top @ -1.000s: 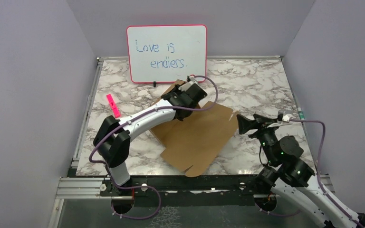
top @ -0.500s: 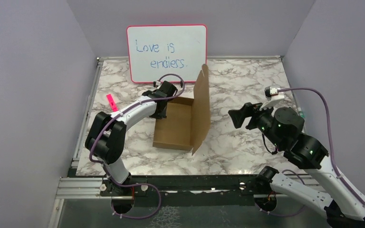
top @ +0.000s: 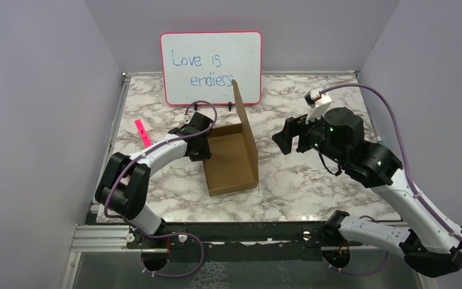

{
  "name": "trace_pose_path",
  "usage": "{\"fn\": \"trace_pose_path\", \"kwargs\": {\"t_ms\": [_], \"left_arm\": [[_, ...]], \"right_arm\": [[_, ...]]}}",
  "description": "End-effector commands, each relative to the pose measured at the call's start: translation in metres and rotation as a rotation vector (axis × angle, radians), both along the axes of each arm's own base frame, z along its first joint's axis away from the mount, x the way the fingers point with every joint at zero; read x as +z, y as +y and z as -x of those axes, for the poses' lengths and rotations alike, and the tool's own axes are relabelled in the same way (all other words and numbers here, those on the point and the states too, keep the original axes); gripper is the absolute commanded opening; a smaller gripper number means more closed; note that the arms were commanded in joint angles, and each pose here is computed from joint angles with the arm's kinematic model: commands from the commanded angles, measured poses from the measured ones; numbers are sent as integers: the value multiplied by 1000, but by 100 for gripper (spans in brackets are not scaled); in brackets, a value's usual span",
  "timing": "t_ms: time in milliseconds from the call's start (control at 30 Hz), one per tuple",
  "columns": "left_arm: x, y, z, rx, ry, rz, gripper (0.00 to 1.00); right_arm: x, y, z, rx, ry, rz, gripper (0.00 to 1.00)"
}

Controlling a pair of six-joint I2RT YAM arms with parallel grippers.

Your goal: Fold the paper box

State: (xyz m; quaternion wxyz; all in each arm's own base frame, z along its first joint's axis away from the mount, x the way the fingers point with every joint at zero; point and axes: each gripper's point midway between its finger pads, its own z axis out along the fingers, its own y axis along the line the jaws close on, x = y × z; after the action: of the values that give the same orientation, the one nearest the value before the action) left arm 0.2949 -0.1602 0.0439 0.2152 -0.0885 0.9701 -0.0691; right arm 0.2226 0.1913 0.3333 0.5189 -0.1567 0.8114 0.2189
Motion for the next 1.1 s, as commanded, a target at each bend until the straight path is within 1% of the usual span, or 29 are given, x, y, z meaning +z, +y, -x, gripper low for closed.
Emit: {"fn": "trace_pose_path", "kwargs": {"t_ms": [0,100,200,333,367,400,567,633,700,900,1067], "left_arm": [[54,-4,-23,34,-167,148,39],[83,9,-28,30,-246,170,50],[111,27,-35,25,-338,160,66],[138,49,-43,-20,-438,105,91],[143,53,-46,-36,-457,83,96],[146,57,-49,-51,-471,60,99],[146,67,-57,-124,-521,-24,99],[138,68,-52,-160,-523,-13,99],[141,78,-49,-139,-530,-41,99],[164,90,-39,-116,-640,-77,99],[171,95,-36,-110,-668,-97,99]], "right_arm": [[-1,13,5,102,37,56,82],[0,21,2,124,48,70,81],[5,27,-3,138,51,76,80],[12,39,-9,164,73,94,80],[13,41,-10,170,82,98,79],[12,43,-12,171,93,106,79],[3,61,-25,171,141,165,79],[-1,67,-33,152,154,204,78],[-1,72,-40,133,153,237,78],[-11,95,-54,125,171,342,73],[-30,108,-62,121,207,454,67]]}}
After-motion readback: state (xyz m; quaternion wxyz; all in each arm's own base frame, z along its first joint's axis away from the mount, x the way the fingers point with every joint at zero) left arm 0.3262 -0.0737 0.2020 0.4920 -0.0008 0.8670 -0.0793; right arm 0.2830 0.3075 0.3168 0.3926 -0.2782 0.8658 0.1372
